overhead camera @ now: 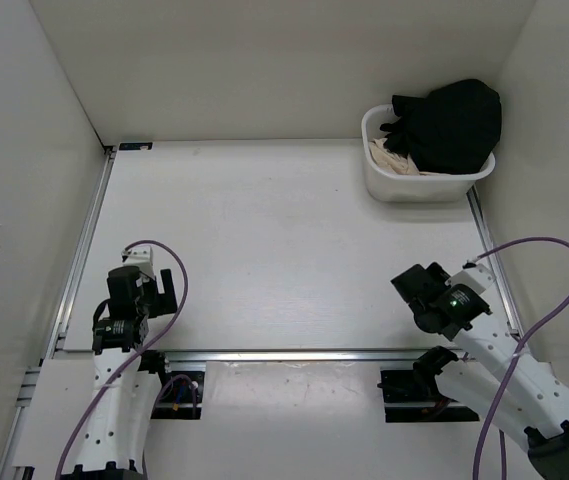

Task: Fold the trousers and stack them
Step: Grab the trousers from the pile

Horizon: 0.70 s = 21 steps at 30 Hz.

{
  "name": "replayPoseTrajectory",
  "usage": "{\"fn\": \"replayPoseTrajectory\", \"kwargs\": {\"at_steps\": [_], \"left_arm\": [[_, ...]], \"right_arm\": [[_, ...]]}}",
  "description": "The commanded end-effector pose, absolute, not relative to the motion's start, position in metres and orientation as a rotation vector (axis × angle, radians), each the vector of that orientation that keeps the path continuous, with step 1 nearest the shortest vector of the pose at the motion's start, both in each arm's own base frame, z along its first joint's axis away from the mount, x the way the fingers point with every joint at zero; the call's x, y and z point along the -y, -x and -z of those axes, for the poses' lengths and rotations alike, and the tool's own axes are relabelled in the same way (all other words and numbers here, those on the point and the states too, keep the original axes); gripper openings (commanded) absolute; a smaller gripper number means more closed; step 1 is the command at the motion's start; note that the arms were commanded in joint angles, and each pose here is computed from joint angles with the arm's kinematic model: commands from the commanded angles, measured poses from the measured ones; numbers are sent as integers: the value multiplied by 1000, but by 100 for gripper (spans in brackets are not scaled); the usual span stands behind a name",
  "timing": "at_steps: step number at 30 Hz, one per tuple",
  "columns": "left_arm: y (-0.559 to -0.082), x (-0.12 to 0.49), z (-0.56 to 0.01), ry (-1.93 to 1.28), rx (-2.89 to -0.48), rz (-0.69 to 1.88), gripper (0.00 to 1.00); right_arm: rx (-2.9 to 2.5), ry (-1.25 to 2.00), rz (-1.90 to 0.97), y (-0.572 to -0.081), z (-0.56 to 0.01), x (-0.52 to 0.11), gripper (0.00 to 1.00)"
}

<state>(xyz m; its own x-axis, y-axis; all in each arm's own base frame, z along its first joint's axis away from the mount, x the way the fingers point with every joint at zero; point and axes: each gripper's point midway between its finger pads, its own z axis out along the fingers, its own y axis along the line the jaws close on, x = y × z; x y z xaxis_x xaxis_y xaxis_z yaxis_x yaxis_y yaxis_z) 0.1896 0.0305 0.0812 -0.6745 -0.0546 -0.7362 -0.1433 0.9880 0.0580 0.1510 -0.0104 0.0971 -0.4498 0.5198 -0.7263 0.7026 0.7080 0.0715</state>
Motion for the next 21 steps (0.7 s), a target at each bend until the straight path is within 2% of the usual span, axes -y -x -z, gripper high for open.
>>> {"fn": "replayPoseTrajectory", "kwargs": {"at_steps": [1,5,6,8,9,12,14,15,16,17,20,21], "left_arm": [[-199,-30,-100,131,-2252,-132,100],[-212,-31,-139,131,-2170,-131,100],[-216,-31,-148,131,-2162,-131,100],[-225,-24,-183,105,-2099,-88,100],[-229,-21,-191,93,-2093,-67,100],[-243,-3,-227,24,-2042,43,100],[-248,14,-242,-43,-2021,146,100],[-251,19,-235,-58,-2050,182,100],[-252,28,-238,-90,-2047,235,100],[-254,31,-236,-99,-2057,255,100],[-257,38,-227,-117,-2094,308,100],[-258,38,-225,-116,-2103,310,100]], "right_arm": [[-1976,-980,309,-172,-147,18,99],[-1855,-826,270,-217,-215,5,99],[-1870,-698,321,-226,-230,3,99],[-1754,-631,240,-263,-277,-15,99],[-1780,-480,336,-277,-286,-21,99],[-1736,-435,433,-334,-338,-23,99],[-1837,-449,538,-363,-339,3,99],[-1844,-497,516,-400,-352,1,99],[-1894,-518,501,-419,-347,17,99],[-2002,-507,533,-448,-311,19,99],[-1966,-602,412,-501,-324,42,99],[-2024,-597,382,-528,-290,40,99]]}}
